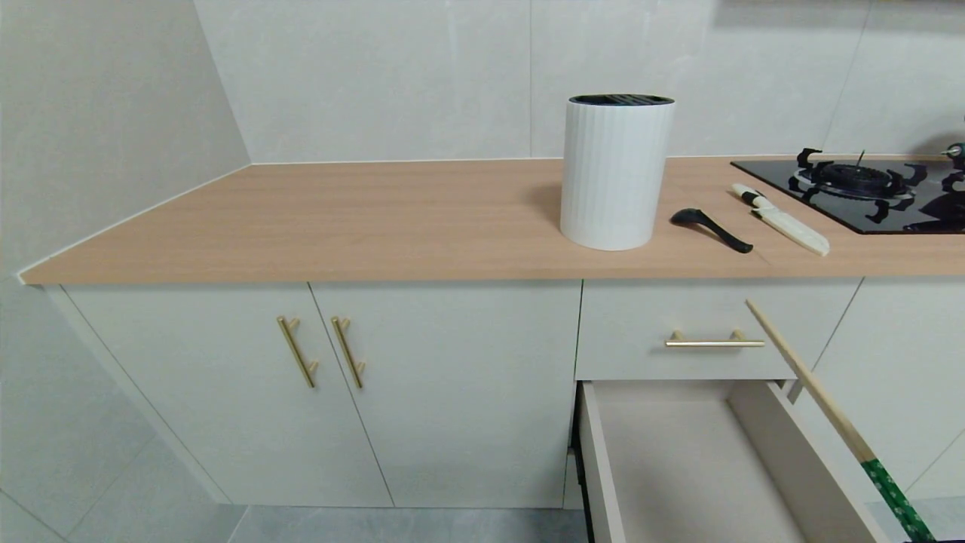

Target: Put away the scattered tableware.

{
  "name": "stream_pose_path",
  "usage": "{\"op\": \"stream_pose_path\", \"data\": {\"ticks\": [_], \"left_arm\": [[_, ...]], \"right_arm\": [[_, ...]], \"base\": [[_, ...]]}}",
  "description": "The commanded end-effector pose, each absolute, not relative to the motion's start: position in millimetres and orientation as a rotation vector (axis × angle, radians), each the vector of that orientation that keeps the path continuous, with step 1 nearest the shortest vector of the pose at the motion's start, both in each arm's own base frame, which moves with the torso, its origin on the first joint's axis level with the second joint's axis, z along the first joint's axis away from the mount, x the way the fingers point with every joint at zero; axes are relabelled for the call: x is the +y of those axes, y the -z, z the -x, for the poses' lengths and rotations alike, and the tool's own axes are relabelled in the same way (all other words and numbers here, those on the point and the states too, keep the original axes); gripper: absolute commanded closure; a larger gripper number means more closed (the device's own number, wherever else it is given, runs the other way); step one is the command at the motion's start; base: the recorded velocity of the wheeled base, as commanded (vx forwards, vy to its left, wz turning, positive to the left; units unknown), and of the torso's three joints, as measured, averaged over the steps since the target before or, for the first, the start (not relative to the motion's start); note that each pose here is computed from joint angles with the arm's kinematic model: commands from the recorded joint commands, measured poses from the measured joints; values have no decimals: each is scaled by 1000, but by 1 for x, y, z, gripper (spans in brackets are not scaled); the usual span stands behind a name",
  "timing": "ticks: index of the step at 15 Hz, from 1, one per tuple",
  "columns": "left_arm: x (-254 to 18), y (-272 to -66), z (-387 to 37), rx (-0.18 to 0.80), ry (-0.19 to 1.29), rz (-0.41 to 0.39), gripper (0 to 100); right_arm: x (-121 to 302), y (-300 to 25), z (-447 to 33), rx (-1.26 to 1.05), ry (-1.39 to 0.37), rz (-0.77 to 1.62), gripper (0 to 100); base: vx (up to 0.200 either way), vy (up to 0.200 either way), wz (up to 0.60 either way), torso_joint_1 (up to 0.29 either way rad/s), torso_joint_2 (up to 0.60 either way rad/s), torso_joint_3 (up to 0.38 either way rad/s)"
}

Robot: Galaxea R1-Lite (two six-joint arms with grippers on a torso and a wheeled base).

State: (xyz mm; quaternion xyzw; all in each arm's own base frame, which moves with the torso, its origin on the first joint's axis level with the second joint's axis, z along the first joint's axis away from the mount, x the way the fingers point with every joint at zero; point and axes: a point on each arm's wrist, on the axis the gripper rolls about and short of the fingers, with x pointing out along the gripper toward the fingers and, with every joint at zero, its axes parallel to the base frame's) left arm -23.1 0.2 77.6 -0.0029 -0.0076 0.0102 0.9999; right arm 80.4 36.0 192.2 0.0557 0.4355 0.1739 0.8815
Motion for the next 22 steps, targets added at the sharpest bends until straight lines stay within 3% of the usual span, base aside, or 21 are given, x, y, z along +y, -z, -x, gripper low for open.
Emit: {"op": "stream_pose_path", "data": {"ticks": [1,6,15,22], "left_arm": [[0,-78,23,-15,-20,6,0],[0,-78,23,-15,-21,6,0],[0,-78,23,-15,-21,8,0],[0,-78,23,-15,-21,6,0]], "right_arm": [[43,-172,-96,1050,-333,-90,100],[60,-133,-137,1175,-304,-69,100],[75,-98,-169,1280,-278,-44,100],[84,-90,-192,1202,-299,-57,100]], "base": [[0,0,0,0,0,0],[0,0,0,0,0,0],[0,0,0,-1,5,6],[0,0,0,-71,337,259]]}}
